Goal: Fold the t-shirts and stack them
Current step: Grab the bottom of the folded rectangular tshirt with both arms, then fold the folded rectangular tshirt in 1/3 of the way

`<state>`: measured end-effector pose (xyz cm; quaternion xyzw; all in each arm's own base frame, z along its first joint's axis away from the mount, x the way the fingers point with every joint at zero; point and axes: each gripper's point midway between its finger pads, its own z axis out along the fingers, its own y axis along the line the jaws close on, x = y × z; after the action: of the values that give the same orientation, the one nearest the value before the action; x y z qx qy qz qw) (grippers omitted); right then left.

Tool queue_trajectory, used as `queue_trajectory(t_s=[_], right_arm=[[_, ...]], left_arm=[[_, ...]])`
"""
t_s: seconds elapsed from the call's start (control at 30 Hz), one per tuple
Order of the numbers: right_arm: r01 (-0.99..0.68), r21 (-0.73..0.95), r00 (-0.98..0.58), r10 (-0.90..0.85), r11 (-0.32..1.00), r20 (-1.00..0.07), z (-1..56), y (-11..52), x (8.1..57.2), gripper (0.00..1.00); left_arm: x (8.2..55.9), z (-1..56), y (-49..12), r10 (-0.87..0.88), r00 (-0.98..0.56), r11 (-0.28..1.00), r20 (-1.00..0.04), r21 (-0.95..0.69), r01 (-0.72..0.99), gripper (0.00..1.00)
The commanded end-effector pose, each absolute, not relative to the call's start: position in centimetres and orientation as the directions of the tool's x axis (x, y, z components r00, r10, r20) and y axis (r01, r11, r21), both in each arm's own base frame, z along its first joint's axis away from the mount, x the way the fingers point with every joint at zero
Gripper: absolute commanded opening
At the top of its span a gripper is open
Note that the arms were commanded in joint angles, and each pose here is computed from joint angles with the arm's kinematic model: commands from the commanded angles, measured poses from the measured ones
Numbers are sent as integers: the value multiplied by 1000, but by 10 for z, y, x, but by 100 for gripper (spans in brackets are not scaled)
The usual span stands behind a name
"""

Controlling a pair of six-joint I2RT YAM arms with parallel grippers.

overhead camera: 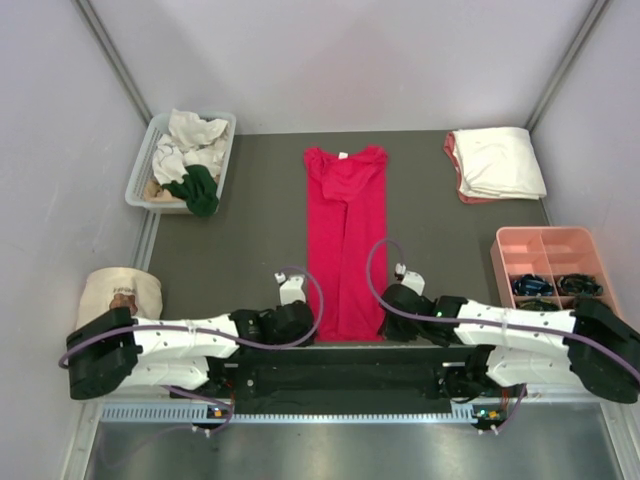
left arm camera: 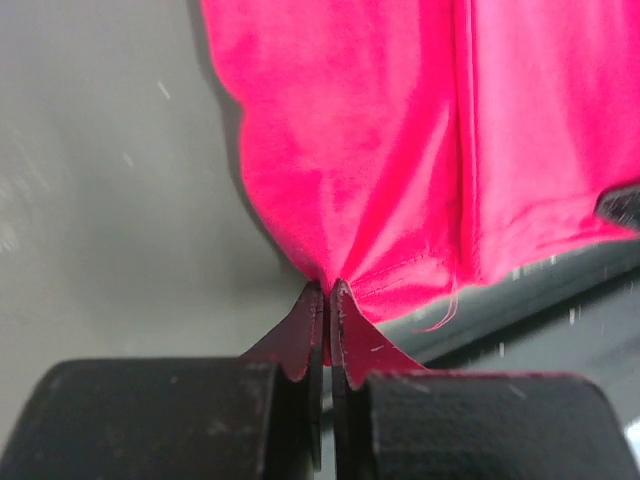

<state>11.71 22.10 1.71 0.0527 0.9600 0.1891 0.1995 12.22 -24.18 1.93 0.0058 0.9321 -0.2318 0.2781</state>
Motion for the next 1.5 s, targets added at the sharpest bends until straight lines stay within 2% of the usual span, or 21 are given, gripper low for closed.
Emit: queue_trajectory(t_s=[0.0,0.17,0.3,0.47,0.57,0.67,0.73,0.8,0.9,1.23,1.47], right_arm=[[-3,264,-931,94,965,-354,13,188,93,0],[-40,199,-940,31,979,-339,16,184,72,0],[-33,152,-921,28,988,-388,35,181,72,0],[33,241,-802,170,970,-573,92,178,110,0],[67,254,-736,220,965,-641,116,172,132,0],[103,254,-694,252,962,-674,127,168,153,0],[125,282,-661,292,951,-691,132,172,172,0],[101,251,-663,253,963,-704,131,173,185,0],[97,263,-643,262,960,-720,136,177,214,0],[56,244,-630,224,968,-743,131,204,303,0],[29,258,-645,215,966,-733,126,218,347,0]], left_arm=[[88,11,-225,9,-896,910,-444,-367,192,0],[50,18,-233,87,-912,892,-400,-376,250,0],[39,48,-255,138,-883,869,-450,-373,326,0],[89,114,-265,74,-719,884,-691,-288,367,0],[122,138,-254,43,-621,915,-783,-219,339,0],[154,136,-241,15,-603,938,-798,-197,284,0],[180,140,-240,-71,-589,937,-805,-256,238,0],[201,140,-235,-95,-569,939,-817,-263,220,0],[225,135,-229,-80,-558,956,-826,-222,192,0],[287,133,-268,-28,-531,954,-847,-180,238,0],[326,128,-273,-15,-529,962,-849,-155,223,0]])
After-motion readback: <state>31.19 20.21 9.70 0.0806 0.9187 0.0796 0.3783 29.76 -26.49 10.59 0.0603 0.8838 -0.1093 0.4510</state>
